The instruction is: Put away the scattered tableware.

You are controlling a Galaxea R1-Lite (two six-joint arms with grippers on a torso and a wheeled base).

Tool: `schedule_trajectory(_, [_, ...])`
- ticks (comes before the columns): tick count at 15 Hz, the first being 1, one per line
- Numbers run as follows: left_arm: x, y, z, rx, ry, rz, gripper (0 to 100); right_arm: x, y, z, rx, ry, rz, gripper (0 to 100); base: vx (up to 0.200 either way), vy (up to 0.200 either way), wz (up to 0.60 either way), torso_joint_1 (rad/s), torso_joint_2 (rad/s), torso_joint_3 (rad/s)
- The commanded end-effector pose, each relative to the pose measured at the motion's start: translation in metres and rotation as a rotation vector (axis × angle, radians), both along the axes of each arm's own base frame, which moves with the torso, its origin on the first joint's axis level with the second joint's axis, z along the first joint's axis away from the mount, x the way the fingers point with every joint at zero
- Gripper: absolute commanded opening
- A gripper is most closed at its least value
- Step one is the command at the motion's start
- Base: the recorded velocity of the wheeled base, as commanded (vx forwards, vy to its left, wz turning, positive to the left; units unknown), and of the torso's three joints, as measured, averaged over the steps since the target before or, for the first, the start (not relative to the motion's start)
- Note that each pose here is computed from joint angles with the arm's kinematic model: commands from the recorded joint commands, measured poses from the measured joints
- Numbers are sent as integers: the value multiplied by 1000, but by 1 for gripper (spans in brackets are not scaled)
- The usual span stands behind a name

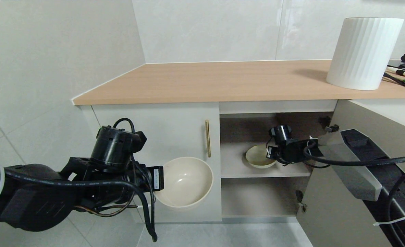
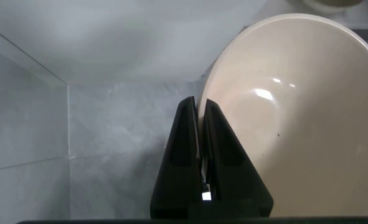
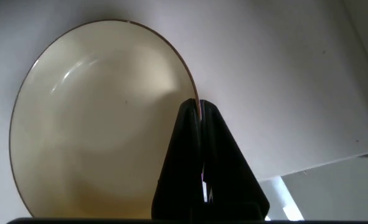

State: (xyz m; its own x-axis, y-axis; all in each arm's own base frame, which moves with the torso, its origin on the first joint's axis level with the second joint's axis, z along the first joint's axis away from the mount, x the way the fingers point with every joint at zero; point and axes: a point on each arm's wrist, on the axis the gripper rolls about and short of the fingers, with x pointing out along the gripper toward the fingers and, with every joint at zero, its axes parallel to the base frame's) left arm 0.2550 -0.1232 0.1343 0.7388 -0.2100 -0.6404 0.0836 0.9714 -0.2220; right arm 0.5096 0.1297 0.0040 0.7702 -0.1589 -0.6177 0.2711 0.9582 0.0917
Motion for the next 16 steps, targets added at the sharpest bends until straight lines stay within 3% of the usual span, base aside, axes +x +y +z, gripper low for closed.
schedule_trajectory(1, [0, 0, 0, -1, -1, 0, 0, -4, 1, -10, -21, 32, 17, 0, 0, 0, 0, 0, 0, 0])
schedule_trajectory(9, [0, 0, 0, 0, 1, 0, 0, 3, 9, -42, -69, 47, 13, 0, 0, 0, 0, 0, 0, 0])
schedule_trajectory(16, [0, 0, -1, -1, 2, 1, 0, 5, 8, -41, -72, 17, -3, 0, 0, 0, 0, 0, 0, 0])
